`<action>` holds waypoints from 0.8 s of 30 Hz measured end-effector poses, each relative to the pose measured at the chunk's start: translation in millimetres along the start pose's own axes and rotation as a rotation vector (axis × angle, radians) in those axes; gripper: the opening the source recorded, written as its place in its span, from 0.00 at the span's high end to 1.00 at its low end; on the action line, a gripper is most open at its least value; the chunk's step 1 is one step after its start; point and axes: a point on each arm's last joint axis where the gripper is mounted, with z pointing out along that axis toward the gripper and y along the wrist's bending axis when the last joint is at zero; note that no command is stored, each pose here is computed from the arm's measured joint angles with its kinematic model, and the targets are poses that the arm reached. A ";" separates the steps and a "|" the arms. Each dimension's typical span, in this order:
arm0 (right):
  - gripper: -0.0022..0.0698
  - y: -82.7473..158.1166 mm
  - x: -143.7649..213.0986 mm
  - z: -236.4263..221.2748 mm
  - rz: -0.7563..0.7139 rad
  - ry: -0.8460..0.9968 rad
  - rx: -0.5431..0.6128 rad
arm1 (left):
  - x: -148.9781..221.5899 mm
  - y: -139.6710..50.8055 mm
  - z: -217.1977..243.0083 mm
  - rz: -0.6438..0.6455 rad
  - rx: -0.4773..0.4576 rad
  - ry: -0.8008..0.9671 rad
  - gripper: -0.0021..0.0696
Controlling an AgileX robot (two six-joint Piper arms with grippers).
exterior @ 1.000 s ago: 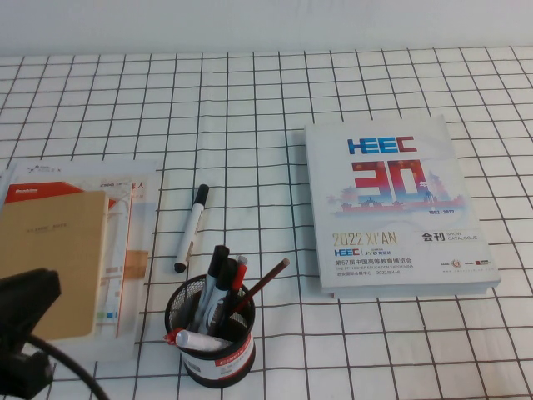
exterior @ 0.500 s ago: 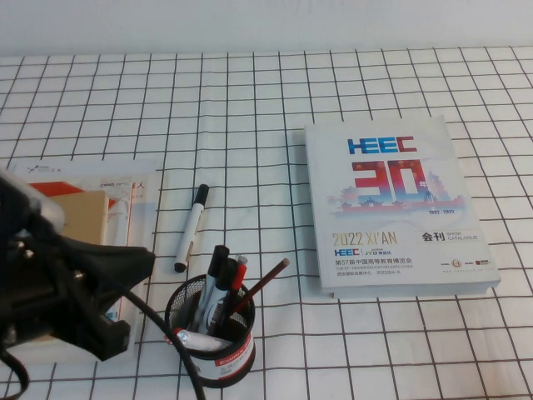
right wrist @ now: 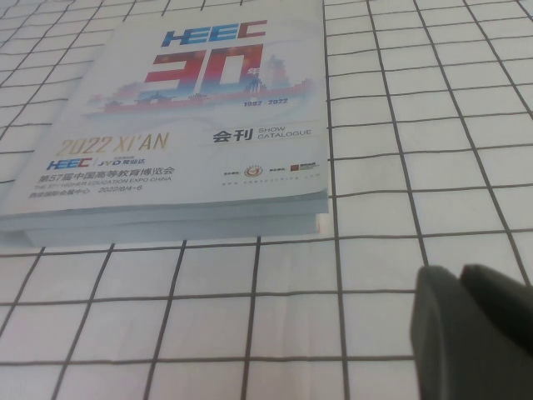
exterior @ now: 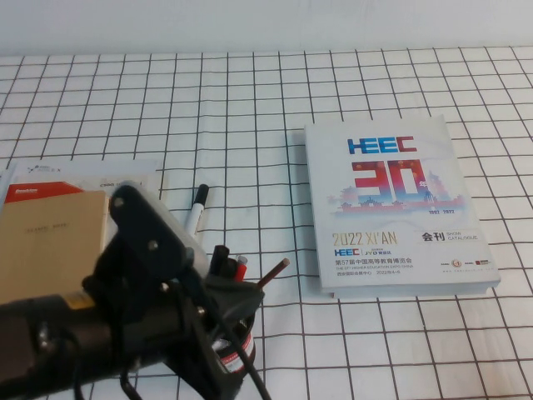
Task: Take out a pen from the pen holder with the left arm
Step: 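Take a marker out of the pen holder and lay it on the table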
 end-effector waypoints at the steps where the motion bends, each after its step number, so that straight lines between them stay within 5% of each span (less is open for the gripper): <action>1: 0.99 0.0 0.0 0.0 0.000 0.000 0.000 | -0.3 -2.5 2.2 0.008 0.005 -0.001 0.98; 8: 0.99 0.0 0.0 0.0 0.000 0.000 0.000 | 0.0 -12.5 11.0 0.097 0.032 0.015 0.94; 16: 0.99 0.0 0.0 0.0 0.000 0.000 0.000 | -8.6 -4.2 13.9 0.156 -0.054 -0.033 0.40; 24: 0.99 0.0 0.0 0.0 0.000 0.000 0.000 | -3.1 9.0 42.2 0.150 -0.126 0.024 0.37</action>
